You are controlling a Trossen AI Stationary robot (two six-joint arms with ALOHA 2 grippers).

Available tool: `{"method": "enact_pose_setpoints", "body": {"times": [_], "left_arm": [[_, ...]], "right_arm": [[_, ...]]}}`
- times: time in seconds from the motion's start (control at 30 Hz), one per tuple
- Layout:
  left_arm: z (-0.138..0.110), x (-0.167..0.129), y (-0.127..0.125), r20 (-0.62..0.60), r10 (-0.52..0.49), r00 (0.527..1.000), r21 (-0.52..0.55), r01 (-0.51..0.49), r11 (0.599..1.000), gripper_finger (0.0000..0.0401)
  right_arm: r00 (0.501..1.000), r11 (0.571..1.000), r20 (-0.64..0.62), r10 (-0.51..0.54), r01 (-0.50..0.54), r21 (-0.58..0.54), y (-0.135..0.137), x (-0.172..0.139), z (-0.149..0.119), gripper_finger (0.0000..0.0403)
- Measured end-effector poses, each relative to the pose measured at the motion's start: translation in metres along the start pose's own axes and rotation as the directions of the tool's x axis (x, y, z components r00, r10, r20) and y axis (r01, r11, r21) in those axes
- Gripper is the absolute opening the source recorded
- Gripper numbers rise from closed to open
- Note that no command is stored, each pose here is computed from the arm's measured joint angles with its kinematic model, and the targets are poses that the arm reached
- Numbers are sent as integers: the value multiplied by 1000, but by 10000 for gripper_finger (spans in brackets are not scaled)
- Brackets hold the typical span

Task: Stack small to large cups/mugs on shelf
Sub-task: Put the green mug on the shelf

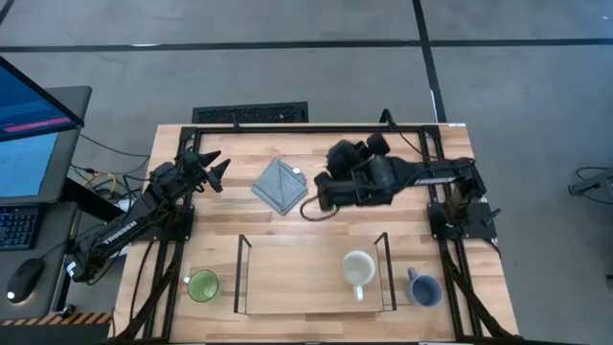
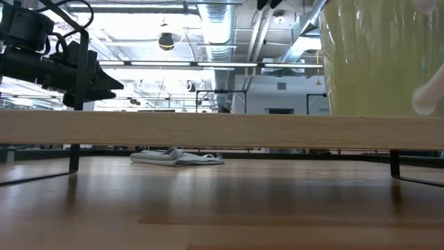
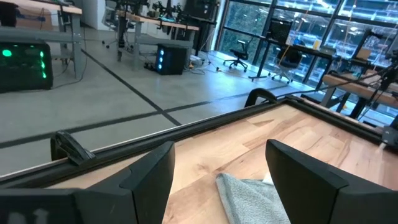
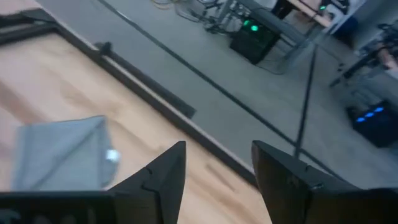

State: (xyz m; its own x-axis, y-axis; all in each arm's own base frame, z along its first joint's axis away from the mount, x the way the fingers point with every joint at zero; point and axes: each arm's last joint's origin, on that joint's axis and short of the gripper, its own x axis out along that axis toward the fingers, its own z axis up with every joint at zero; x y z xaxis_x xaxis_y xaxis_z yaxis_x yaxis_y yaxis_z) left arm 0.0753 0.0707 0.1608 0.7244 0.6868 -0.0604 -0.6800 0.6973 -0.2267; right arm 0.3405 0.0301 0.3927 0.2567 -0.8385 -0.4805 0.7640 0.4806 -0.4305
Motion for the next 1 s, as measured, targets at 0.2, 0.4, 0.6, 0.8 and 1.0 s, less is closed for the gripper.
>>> {"method": "enact_pose_setpoints", "body": {"times": [0.2,0.4,0.6,0.8,1.0], "left_arm": [[0,0,0,0,0,1000,0,0,1000,243],[0,0,0,0,0,1000,0,0,1000,243],[0,0,0,0,0,1000,0,0,1000,243],[0,0,0,-1,0,1000,0,0,1000,243],[0,0,0,-1,0,1000,0,0,1000,243]], "right_arm": [[993,993,-17,-116,116,-19,-20,33,12,205],[994,994,-48,-99,96,-56,-31,63,28,205],[980,978,28,199,-196,-74,-27,105,52,205],[909,932,214,356,-363,-11,-52,132,60,205],[877,907,266,401,-421,21,-76,144,16,205]]}}
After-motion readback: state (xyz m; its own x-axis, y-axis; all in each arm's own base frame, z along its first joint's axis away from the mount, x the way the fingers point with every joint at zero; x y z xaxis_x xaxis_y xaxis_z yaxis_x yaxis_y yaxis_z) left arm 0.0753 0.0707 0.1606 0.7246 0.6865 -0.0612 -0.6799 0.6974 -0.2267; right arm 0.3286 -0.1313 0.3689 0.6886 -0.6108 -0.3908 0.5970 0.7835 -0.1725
